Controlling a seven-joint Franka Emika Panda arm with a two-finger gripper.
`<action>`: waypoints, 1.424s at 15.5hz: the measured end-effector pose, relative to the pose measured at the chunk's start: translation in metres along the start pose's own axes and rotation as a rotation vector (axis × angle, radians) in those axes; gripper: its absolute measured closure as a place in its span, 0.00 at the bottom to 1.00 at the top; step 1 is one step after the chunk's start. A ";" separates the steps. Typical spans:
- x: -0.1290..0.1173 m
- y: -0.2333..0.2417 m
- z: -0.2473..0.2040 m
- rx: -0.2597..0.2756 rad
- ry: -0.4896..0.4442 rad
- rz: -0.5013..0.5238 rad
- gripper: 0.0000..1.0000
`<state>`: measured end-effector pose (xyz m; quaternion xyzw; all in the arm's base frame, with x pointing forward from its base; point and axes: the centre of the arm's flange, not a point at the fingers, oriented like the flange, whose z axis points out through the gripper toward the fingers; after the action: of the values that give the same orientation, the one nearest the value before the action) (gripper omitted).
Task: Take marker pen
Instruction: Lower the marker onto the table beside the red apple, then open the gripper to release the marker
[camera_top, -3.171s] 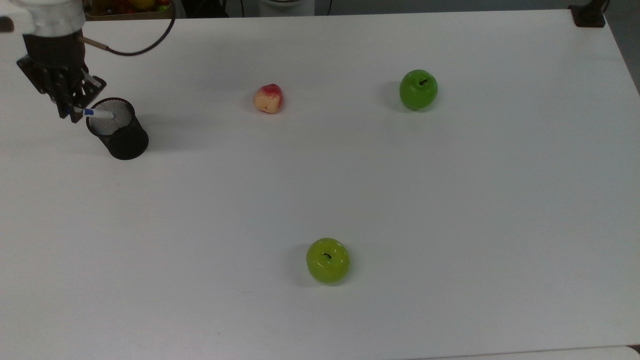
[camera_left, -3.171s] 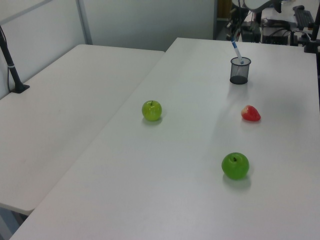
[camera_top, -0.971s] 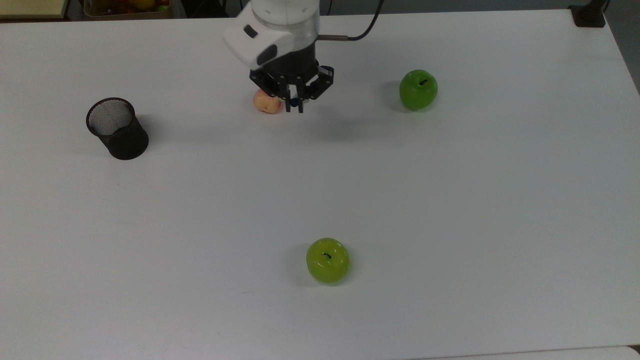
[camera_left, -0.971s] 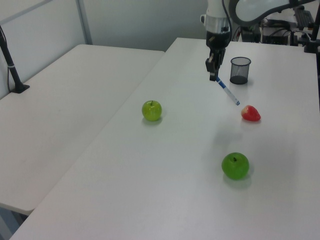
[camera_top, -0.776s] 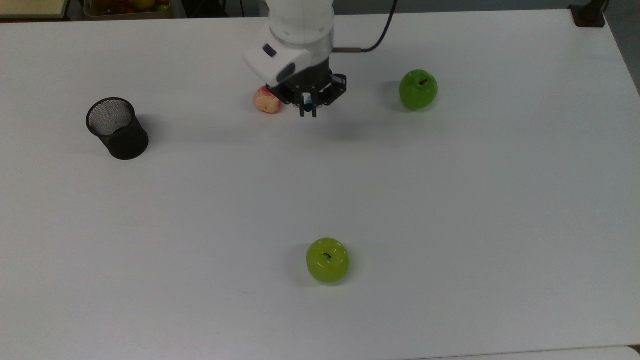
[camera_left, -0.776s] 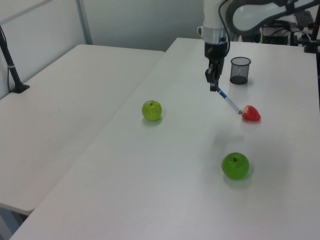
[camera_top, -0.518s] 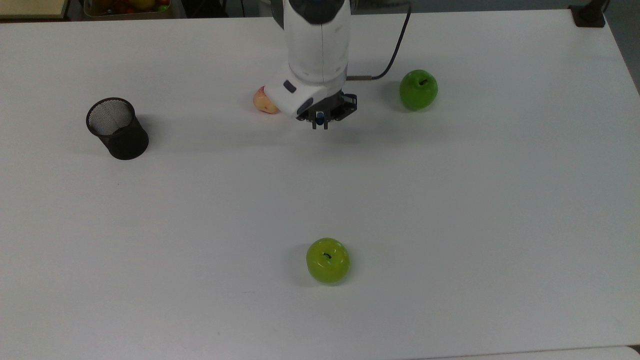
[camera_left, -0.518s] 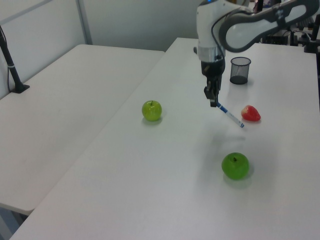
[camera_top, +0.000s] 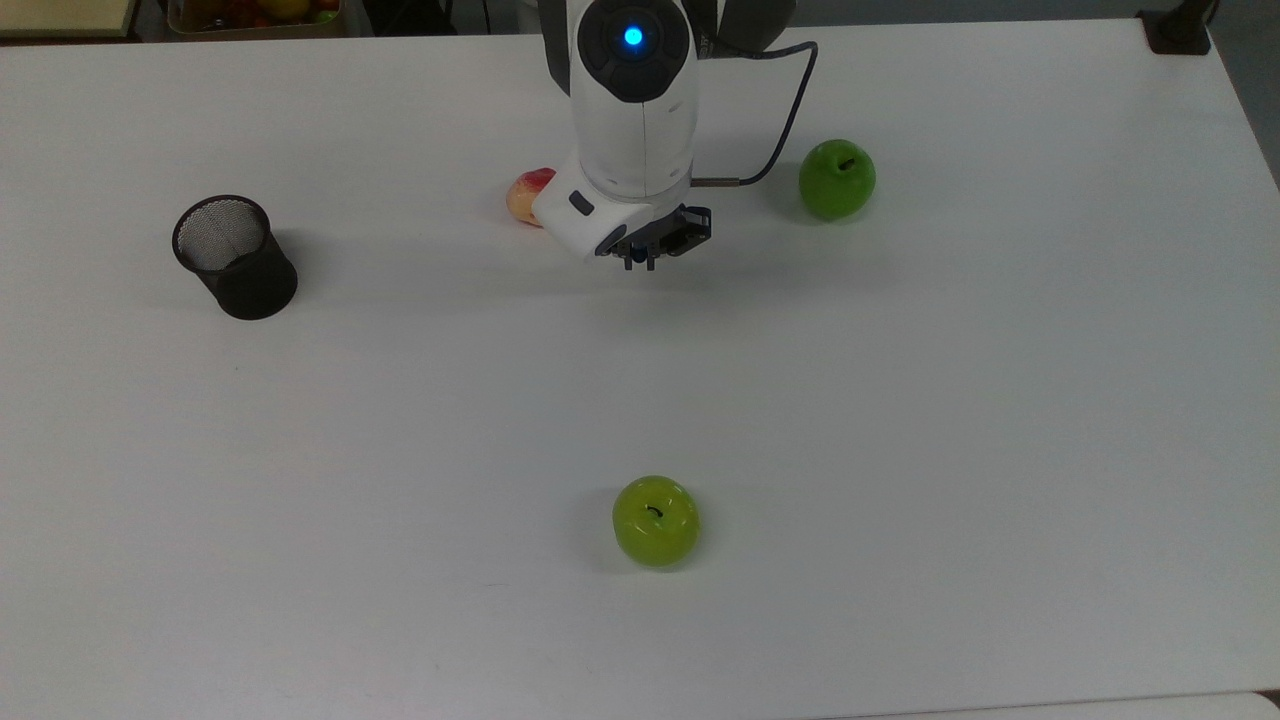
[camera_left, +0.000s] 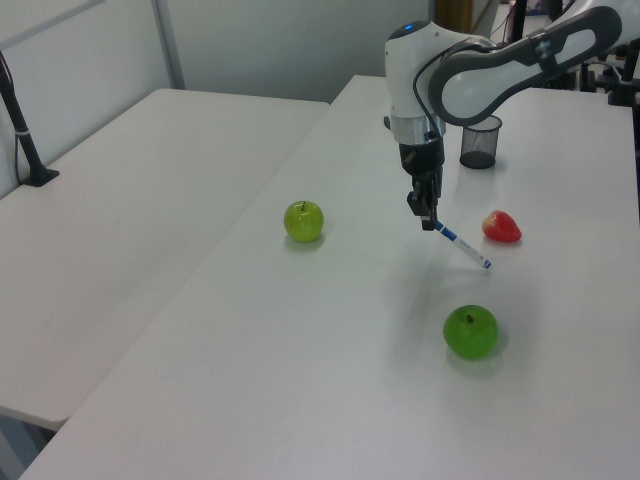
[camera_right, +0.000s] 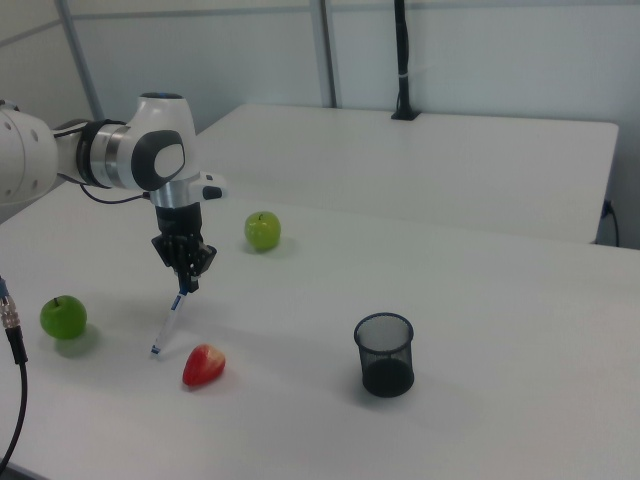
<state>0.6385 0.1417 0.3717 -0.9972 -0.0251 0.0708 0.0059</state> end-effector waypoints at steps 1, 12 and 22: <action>0.000 0.000 0.000 0.000 -0.001 0.000 0.83; -0.001 -0.006 0.001 -0.021 0.002 -0.018 0.11; 0.001 -0.006 -0.029 -0.021 0.058 -0.020 0.00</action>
<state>0.6429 0.1473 0.4004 -0.9985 -0.0355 0.0415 -0.0033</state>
